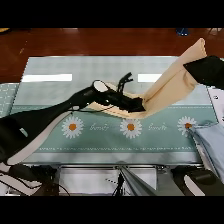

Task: Fold the shirts.

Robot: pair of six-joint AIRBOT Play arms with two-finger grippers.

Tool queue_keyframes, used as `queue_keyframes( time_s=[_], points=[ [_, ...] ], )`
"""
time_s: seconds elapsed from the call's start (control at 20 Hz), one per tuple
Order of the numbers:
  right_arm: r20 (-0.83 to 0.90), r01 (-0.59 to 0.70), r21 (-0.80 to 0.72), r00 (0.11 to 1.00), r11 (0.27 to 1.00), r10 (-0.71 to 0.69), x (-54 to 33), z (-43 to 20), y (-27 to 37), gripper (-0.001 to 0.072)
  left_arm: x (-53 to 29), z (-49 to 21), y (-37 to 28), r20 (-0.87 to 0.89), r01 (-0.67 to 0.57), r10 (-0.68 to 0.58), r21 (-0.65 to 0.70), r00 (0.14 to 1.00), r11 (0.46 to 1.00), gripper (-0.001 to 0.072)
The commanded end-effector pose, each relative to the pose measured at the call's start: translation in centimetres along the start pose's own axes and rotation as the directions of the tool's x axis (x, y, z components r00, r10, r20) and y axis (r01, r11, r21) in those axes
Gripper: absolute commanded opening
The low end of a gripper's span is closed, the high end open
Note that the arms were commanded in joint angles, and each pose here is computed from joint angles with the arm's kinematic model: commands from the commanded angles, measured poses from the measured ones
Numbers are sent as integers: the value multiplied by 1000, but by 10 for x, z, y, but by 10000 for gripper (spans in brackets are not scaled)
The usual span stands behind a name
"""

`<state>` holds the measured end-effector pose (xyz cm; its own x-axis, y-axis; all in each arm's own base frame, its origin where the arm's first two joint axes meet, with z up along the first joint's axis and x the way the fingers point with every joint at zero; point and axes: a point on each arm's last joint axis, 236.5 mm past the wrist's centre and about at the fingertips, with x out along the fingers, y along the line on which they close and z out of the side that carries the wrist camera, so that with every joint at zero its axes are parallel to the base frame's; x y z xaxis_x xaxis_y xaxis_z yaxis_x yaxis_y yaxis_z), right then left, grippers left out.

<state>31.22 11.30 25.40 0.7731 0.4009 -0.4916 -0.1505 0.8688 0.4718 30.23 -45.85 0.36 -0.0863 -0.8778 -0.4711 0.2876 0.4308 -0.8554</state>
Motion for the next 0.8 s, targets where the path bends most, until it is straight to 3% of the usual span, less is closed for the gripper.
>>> queue_keyframes(
  time_s=[0.0, 0.25, 0.45, 0.6, 0.75],
  points=[
    [-2, 40, -25, 999, 999, -40, 6, 1, -10, 25, -72, 43, 20, 113, -122, 112, 92, 987, 988, 18],
    [-22, -33, -77, 999, 997, 31, 79, 0, 13, 25, -306, 99, 42, 455, -400, 328, 69, 828, 914, 19],
    [-91, -99, -80, 992, 992, 91, 171, -38, 42, 25, -454, 82, 31, 662, -493, 403, -58, 631, 868, 19],
    [-153, -127, -65, 981, 990, 116, 235, -88, 58, 26, -503, 57, 14, 720, -515, 431, -118, 544, 849, 20],
    [-216, -137, 36, 966, 990, 142, 284, -142, 68, 27, -513, 43, -7, 744, -540, 426, -106, 514, 835, 20]
  ],
)
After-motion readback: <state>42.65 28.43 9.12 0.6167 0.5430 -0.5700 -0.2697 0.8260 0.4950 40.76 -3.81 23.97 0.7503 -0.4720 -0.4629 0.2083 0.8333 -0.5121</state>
